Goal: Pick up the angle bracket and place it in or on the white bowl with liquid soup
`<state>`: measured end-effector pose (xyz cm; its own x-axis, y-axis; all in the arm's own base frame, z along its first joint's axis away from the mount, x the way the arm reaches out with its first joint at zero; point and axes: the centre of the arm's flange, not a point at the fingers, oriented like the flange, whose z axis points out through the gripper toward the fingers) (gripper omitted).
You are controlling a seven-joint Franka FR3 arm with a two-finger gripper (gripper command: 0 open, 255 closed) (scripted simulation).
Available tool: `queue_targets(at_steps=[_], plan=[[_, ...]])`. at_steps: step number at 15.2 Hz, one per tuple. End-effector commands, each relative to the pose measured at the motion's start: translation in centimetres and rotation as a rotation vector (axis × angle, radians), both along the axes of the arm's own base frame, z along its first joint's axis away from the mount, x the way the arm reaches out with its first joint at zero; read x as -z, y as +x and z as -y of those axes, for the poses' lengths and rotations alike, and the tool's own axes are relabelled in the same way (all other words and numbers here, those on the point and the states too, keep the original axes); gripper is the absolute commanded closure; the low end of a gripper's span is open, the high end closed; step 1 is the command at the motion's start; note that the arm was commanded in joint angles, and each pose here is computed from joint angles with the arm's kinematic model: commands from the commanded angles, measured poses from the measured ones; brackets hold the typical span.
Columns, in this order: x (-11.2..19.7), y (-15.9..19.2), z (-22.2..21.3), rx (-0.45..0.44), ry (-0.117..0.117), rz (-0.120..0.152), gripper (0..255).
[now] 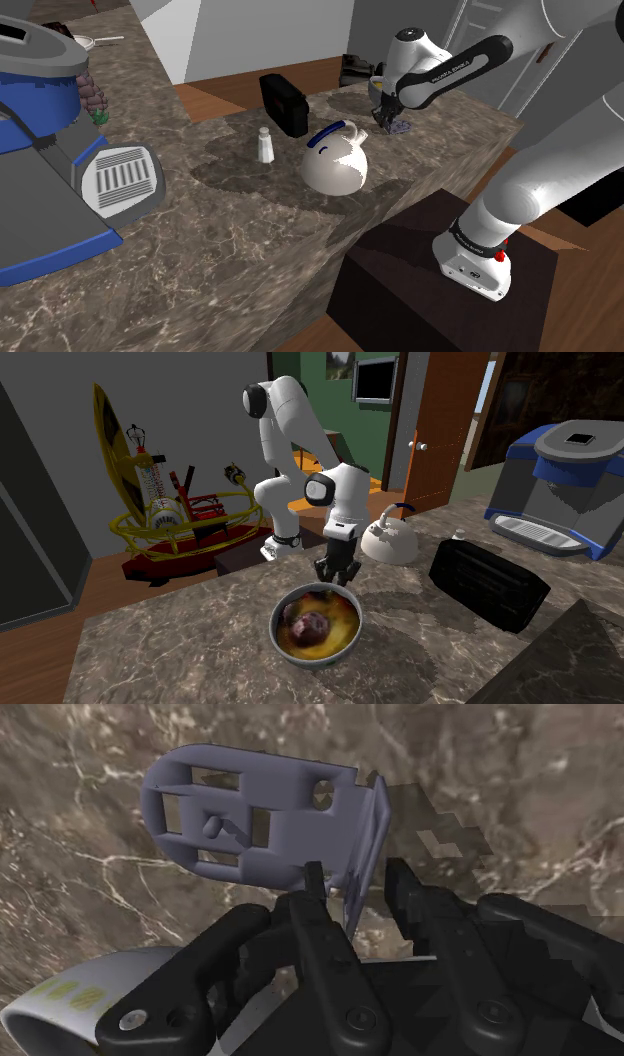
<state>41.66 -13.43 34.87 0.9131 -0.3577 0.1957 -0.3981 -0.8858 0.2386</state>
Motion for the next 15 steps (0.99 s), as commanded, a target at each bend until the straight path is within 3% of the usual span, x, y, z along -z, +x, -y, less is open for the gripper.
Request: queue_targets(at_steps=[1, 8, 15], plan=[[0.0, 0.0, 0.0, 0.0, 0.0, 0.0, 255], [0.0, 0.0, 0.0, 0.0, 0.0, 0.0, 255], [-3.7, 0.0, 0.0, 0.0, 0.0, 0.0, 255]])
